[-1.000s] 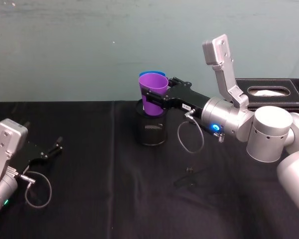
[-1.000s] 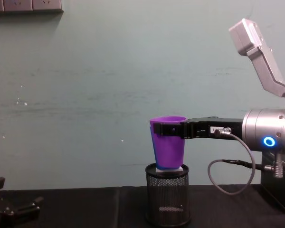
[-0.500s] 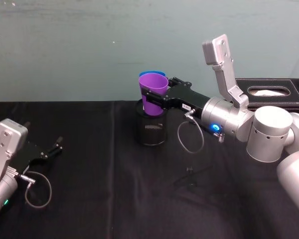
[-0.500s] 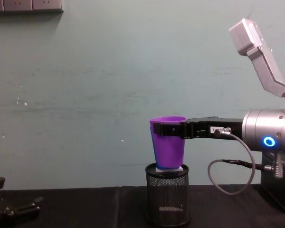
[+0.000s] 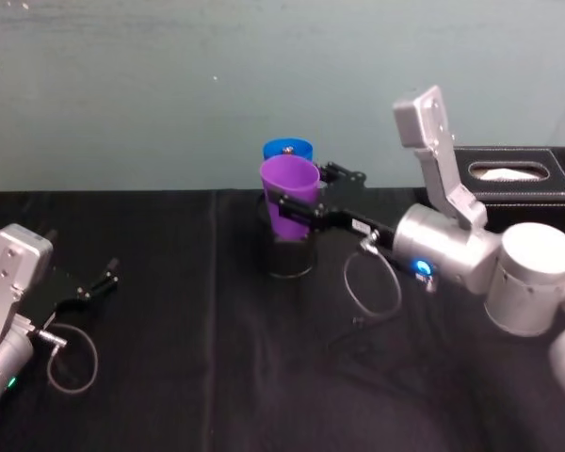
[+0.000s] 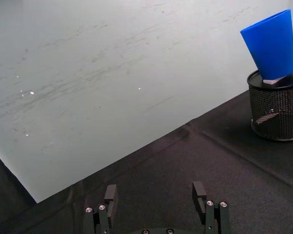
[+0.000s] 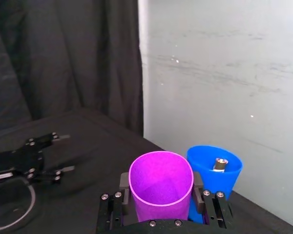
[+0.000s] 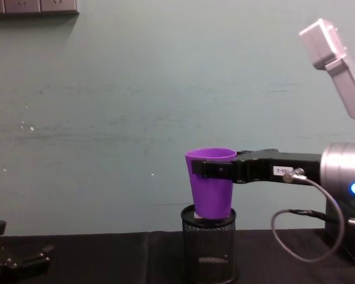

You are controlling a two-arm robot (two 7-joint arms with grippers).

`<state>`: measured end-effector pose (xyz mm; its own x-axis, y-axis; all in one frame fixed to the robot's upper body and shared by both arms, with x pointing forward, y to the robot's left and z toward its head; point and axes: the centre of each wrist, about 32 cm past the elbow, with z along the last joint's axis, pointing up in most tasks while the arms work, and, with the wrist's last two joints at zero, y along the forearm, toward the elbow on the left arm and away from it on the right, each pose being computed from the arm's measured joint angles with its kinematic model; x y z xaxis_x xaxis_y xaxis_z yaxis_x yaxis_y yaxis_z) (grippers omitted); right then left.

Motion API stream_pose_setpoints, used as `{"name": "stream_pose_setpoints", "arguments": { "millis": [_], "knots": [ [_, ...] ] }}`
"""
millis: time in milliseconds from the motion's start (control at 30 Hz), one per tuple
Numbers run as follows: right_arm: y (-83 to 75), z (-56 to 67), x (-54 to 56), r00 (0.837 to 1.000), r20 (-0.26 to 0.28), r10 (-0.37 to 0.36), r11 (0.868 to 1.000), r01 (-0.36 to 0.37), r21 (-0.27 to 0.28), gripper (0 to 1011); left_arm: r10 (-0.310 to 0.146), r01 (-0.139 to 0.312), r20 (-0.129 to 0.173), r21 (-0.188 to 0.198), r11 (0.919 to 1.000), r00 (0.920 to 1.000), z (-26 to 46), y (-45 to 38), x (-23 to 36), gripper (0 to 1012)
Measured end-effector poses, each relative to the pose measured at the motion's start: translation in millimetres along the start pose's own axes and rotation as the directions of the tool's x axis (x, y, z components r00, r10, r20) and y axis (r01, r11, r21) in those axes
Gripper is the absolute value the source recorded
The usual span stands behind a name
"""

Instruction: Pick up one cup with a gripper and tap it against the other cup.

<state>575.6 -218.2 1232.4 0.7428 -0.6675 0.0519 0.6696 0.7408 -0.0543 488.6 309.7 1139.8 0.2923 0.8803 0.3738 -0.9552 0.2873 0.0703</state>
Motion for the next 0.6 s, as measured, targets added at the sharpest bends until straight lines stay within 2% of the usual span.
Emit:
{"name": "stream_pose_setpoints", "arguments": {
  "millis": [300,367,400,467,500,600],
  "knots": [
    [-32.0,-7.1,-16.4,1.000,0.000,0.031,0.999,-0.031,0.028,736,0.000,0.000,0.000,0.000,1.0000,1.0000,0.0,0.0,0.0,1000],
    [-44.5,-13.6,-22.7,0.999,-0.003,0.042,0.999,-0.041,0.030,736,0.000,0.000,0.000,0.000,1.0000,1.0000,0.0,0.0,0.0,1000],
    [-44.5,-13.6,-22.7,0.999,-0.003,0.042,0.999,-0.041,0.030,736,0.000,0.000,0.000,0.000,1.0000,1.0000,0.0,0.0,0.0,1000],
    [-56.4,-22.2,-28.9,0.999,-0.004,0.050,0.998,-0.050,0.027,736,0.000,0.000,0.000,0.000,1.0000,1.0000,0.0,0.0,0.0,1000],
    [-56.4,-22.2,-28.9,0.999,-0.004,0.050,0.998,-0.050,0.027,736,0.000,0.000,0.000,0.000,1.0000,1.0000,0.0,0.0,0.0,1000],
    [-67.3,-33.5,-35.2,0.998,-0.009,0.062,0.998,-0.062,0.022,736,0.000,0.000,0.000,0.000,1.0000,1.0000,0.0,0.0,0.0,1000]
  ]
}}
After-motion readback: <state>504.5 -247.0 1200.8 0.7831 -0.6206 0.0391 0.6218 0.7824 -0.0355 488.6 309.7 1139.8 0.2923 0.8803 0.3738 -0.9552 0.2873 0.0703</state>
